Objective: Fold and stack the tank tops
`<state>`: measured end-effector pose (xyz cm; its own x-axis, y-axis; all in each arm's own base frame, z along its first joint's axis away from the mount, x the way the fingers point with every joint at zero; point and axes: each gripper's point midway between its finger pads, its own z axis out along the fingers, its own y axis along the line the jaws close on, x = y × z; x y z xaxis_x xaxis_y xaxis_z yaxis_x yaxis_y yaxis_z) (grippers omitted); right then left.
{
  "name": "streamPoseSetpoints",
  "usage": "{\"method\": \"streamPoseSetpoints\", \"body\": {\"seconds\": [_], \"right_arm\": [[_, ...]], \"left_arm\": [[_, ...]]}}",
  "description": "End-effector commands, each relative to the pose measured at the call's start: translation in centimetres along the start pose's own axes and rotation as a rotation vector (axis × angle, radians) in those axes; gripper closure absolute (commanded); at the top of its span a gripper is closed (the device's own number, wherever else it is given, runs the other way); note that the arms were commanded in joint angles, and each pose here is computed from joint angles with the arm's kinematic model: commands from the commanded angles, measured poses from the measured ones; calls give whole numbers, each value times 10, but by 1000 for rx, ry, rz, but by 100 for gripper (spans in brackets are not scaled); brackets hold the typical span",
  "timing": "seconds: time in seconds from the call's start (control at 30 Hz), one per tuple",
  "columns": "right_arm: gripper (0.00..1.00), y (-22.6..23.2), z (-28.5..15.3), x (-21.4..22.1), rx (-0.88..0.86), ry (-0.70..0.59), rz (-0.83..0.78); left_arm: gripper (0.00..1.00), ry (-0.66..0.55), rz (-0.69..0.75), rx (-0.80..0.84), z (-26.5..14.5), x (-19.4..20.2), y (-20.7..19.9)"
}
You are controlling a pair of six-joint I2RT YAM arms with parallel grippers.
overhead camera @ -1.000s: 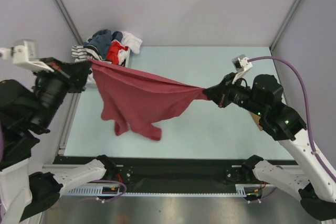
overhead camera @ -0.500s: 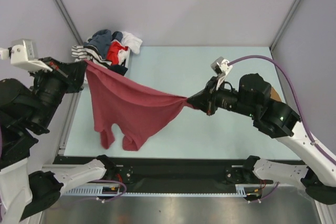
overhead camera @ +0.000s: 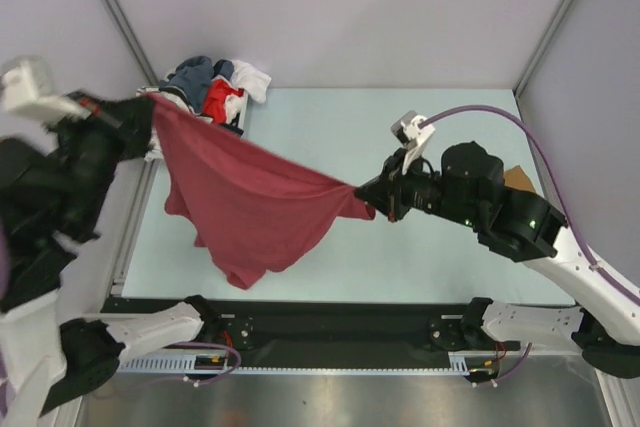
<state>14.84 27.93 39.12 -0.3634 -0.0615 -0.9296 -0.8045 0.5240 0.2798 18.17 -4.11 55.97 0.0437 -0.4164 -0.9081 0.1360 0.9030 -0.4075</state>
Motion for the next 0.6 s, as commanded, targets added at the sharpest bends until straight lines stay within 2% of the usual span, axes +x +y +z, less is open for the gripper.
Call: {"method": "streamPoseSetpoints", "body": {"seconds": [0.0,0.07,0.1,0.13,0.17,0.2,0.27,0.3,0.33,0.37,0.4,0.43,0.47,0.5,0.57], "right_arm": [[100,-45,-3,-3,177,-4,67],[100,-91,0,14,314,31,160],[100,-104,4,22,332,57,193],[100,-122,8,39,365,94,238],[100,-157,1,40,446,76,293],[100,-170,8,47,448,90,335],[100,-206,7,67,523,104,419],[100,-232,4,70,570,81,463],[100,-249,8,82,600,96,519],[100,-270,3,102,643,113,579],[100,-283,6,106,654,95,600],[100,-298,10,122,680,116,643],[100,-310,10,132,704,114,672],[100,-329,6,140,738,84,710],[100,-355,8,161,785,95,771]], "left_arm": [[100,67,78,-107,83,41,-27],[100,97,89,-136,122,72,-36],[100,96,65,-87,137,79,-49],[100,139,61,-104,164,103,-48],[100,172,56,-77,180,119,-54],[100,219,65,-71,212,153,-61],[100,284,72,-25,243,192,-74],[100,337,93,-31,273,238,-76],[100,366,95,-34,288,261,-77],[100,358,87,-22,304,265,-85],[100,430,121,-43,332,324,-78],[100,449,115,-51,346,345,-76],[100,425,81,-4,361,340,-92],[100,484,89,-9,380,393,-84],[100,487,26,46,395,419,-96]]}}
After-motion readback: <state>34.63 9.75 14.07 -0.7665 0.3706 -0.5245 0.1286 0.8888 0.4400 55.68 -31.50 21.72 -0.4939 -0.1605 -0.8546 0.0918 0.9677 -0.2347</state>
